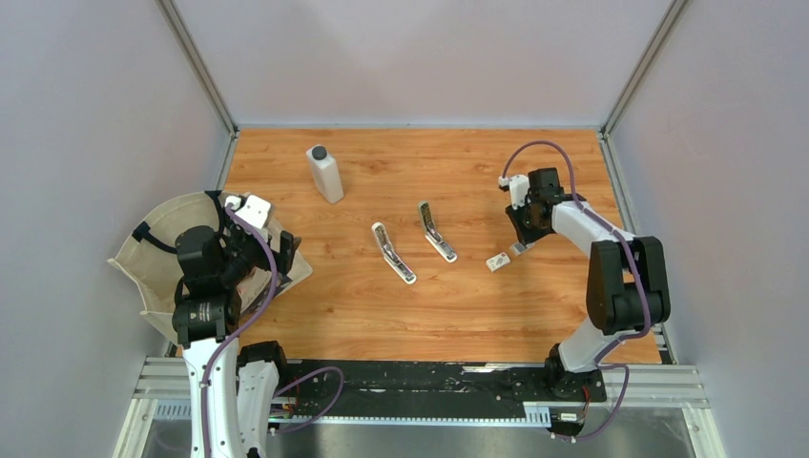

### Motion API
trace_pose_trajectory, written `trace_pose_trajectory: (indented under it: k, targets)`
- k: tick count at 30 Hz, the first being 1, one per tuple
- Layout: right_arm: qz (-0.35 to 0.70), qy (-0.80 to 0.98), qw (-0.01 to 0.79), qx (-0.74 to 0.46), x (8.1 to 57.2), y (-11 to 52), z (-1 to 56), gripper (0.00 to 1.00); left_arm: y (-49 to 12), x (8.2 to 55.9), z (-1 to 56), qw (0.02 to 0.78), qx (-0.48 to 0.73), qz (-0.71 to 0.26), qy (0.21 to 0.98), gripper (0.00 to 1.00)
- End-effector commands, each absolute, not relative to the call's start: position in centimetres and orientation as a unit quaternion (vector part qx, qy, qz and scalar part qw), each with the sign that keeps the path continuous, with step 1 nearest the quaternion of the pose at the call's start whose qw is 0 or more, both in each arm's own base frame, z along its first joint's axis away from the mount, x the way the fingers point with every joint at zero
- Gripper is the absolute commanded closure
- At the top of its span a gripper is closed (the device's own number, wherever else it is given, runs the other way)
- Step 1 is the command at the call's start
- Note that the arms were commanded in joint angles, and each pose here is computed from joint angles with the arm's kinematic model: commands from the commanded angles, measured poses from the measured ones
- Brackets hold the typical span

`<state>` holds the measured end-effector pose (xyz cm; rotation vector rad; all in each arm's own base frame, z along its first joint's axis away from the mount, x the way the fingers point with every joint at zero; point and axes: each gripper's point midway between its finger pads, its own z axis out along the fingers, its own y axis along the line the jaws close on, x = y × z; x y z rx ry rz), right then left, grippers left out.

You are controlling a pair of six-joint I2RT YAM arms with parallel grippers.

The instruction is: Load the staples into the stapler

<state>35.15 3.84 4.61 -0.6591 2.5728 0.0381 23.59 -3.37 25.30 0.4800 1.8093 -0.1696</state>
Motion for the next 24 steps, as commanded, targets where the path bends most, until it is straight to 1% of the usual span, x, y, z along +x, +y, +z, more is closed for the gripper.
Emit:
trace_pose_trajectory:
  k: [1, 7, 13, 18, 21, 22, 24]
  targets:
    - [0.008, 0.939, 0.247, -0.240, 36.34, 3.57, 4.59, 0.77, -3.25, 23.22, 23.56, 0.564, 0.192, -0.085, 0.799, 0.05]
    - [0.012, 0.942, 0.234, -0.240, 36.22, 3.55, 3.88, 0.72, -3.21, 23.22, 23.58, 0.565, 0.193, -0.083, 0.798, 0.05]
    - [0.011, 0.944, 0.232, -0.234, 36.30, 3.24, 3.76, 0.72, -3.24, 23.19, 23.55, 0.565, 0.193, -0.083, 0.798, 0.05]
    - [0.020, 0.945, 0.230, -0.230, 36.26, 3.21, 3.78, 0.76, -3.25, 23.21, 23.58, 0.565, 0.193, -0.084, 0.798, 0.05]
    - [0.027, 0.946, 0.228, -0.231, 36.05, 3.22, 3.77, 0.80, -3.19, 23.20, 23.54, 0.565, 0.193, -0.082, 0.798, 0.05]
    - [0.027, 0.946, 0.228, -0.230, 36.07, 3.19, 3.80, 0.82, -3.23, 23.19, 23.48, 0.564, 0.192, -0.084, 0.799, 0.05]
    - [0.034, 0.946, 0.225, -0.232, 35.93, 3.36, 3.77, 0.83, -3.22, 23.21, 23.58, 0.565, 0.193, -0.083, 0.798, 0.05]
